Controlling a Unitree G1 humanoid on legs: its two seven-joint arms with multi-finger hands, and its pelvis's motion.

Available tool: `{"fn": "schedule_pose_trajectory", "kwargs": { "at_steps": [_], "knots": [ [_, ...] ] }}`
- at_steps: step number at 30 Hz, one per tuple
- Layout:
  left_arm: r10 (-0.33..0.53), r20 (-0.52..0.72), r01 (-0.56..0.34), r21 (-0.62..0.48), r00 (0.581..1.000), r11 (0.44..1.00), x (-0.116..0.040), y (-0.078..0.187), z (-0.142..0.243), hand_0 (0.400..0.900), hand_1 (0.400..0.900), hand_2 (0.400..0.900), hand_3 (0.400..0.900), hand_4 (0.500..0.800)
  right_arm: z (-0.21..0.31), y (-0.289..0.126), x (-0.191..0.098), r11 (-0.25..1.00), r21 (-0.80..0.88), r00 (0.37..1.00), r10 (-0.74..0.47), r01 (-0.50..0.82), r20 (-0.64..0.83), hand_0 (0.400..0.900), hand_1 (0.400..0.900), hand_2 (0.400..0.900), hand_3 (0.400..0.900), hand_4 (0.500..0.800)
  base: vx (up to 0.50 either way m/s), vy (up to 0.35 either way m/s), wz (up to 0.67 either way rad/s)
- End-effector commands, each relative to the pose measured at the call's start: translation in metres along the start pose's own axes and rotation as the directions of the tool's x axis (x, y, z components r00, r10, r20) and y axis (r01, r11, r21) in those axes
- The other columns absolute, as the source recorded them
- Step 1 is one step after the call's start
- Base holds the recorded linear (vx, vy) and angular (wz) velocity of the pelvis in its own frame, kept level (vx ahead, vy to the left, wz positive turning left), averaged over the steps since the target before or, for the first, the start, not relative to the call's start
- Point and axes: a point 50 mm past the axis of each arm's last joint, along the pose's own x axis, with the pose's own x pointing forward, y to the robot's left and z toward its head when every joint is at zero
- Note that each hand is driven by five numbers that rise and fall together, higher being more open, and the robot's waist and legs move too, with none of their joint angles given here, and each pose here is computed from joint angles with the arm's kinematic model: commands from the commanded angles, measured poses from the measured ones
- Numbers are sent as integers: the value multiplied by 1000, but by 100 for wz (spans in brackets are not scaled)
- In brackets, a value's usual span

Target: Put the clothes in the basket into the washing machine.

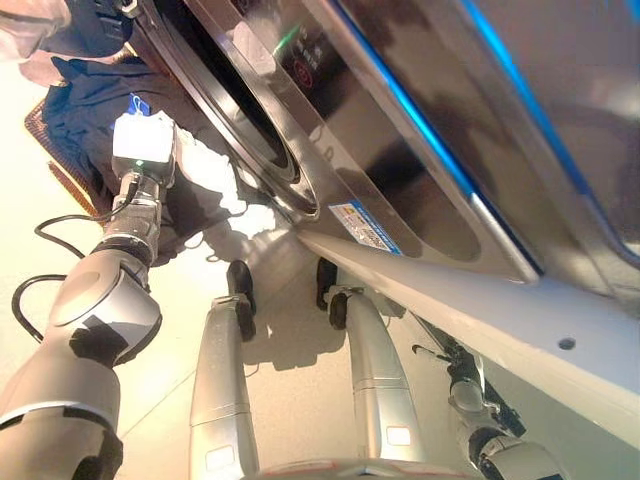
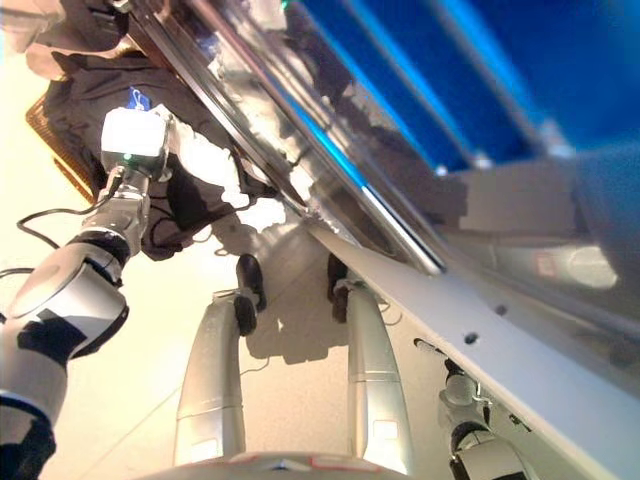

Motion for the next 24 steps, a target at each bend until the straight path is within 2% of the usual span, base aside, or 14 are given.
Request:
{"fn": "schedule_pose_trajectory", "kwargs": {
  "at_steps": [1, 11, 18, 19, 20, 21, 22, 24],
  "knots": [
    [156, -80, -148, 93, 985, 985, 12, 28, -29, 900, 900, 900, 900, 800, -43, -32, -12, 992, -31, 988, -121, 119, -93, 900, 900, 900, 900, 800, -13, 5, -6],
    [163, -72, -168, -65, 984, 984, 10, 26, 3, 900, 900, 900, 900, 800, -37, -32, -10, 991, -36, 989, -134, 132, -64, 900, 900, 900, 900, 800, -16, -4, -4],
    [165, -10, -165, -69, 986, 984, 9, 25, 21, 900, 900, 900, 900, 800, -25, -35, -5, 988, -52, 988, -150, 148, -28, 900, 900, 900, 900, 800, -6, -4, 1],
    [157, -5, -157, -72, 988, 985, 8, 23, 24, 847, 847, 847, 847, 768, -22, -34, -4, 988, -52, 988, -150, 149, -21, 900, 900, 900, 900, 800, -11, -5, -3],
    [148, -3, -148, -65, 989, 987, 7, 21, 24, 720, 720, 720, 720, 692, -20, -33, -3, 988, -49, 989, -149, 149, -17, 900, 900, 900, 900, 800, -21, -5, -7],
    [123, -8, -124, -55, 992, 991, 6, 18, 22, 641, 641, 641, 641, 645, -15, -34, -1, 986, -38, 987, -161, 161, -11, 900, 900, 900, 900, 800, -15, -6, -6],
    [124, -8, -124, -56, 992, 991, 6, 18, 22, 633, 633, 633, 633, 640, -15, -34, -1, 986, -37, 987, -161, 161, -11, 900, 900, 900, 900, 800, -25, -12, -7],
    [107, -12, -108, -54, 994, 993, 6, 17, 21, 508, 508, 508, 508, 565, -10, -34, 1, 985, -24, 985, -171, 171, -3, 900, 900, 900, 900, 800, 0, 0, 0]
  ]
}}
